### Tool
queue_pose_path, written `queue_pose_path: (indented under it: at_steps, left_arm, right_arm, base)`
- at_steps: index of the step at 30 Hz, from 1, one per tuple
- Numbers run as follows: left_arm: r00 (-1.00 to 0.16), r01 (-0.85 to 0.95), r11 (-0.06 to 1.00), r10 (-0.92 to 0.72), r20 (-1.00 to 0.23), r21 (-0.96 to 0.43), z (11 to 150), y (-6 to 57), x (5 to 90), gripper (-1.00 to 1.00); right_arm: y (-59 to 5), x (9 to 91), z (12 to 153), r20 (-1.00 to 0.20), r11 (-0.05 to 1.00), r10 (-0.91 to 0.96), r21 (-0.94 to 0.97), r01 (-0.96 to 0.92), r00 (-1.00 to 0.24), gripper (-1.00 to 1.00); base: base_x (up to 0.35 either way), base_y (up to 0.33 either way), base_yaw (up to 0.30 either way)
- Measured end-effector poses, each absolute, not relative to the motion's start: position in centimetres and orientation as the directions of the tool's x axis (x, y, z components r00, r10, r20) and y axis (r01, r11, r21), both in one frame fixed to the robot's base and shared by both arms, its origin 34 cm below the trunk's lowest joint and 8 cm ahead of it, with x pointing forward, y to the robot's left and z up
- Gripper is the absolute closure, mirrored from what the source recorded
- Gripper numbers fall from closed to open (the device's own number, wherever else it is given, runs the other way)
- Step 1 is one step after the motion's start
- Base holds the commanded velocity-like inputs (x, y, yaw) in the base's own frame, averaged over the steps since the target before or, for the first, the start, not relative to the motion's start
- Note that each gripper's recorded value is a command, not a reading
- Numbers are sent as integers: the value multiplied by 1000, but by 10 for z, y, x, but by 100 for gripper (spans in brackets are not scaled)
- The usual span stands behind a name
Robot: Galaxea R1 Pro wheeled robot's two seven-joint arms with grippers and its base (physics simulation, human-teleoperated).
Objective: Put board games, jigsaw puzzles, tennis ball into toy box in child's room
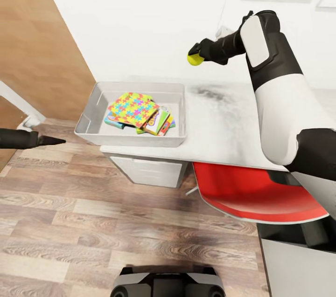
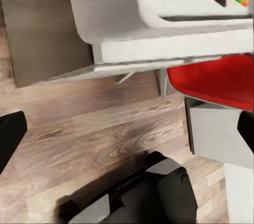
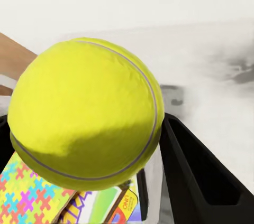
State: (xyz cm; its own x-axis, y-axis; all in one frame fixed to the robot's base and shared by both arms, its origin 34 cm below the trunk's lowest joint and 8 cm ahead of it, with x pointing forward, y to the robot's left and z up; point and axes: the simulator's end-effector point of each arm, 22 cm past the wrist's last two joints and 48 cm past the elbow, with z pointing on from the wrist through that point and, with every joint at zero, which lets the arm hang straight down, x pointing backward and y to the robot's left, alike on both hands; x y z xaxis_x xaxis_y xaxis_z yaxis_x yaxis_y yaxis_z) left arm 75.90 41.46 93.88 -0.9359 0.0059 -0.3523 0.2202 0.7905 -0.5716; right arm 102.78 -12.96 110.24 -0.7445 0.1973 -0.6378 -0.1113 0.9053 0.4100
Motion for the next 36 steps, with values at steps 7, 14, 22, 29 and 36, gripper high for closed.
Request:
queue_pose_path:
  at_steps: [7, 14, 22, 29, 36]
  left_arm:
    - [-965, 113, 869, -19, -261, -482, 889, 443, 734, -100]
    - [-972, 73, 884, -40, -230, -461, 872, 461, 721, -100]
    - [-982, 17, 925, -56, -180, -380, 827, 487, 697, -100]
    - [-993, -35, 953, -67, -94, -299, 757, 488, 654, -100]
    - [-997, -55, 967, -66, -33, -249, 707, 487, 599, -100]
  right_arm:
    - [-105, 1022, 1113, -643, 897, 179, 417, -144, -745, 100]
    - [-99, 1019, 1123, -651, 896, 175, 417, -155, -739, 100]
    - [-89, 1013, 1129, -652, 892, 166, 419, -169, -739, 100]
    - [-79, 988, 1076, -589, 892, 154, 428, -145, -793, 100]
    - [-81, 969, 1064, -610, 884, 176, 443, -148, -772, 100]
  base:
    - [0, 0, 72]
    - [0, 0, 72]
    - [0, 0, 80]
    - [0, 0, 85]
    - [5, 0, 26]
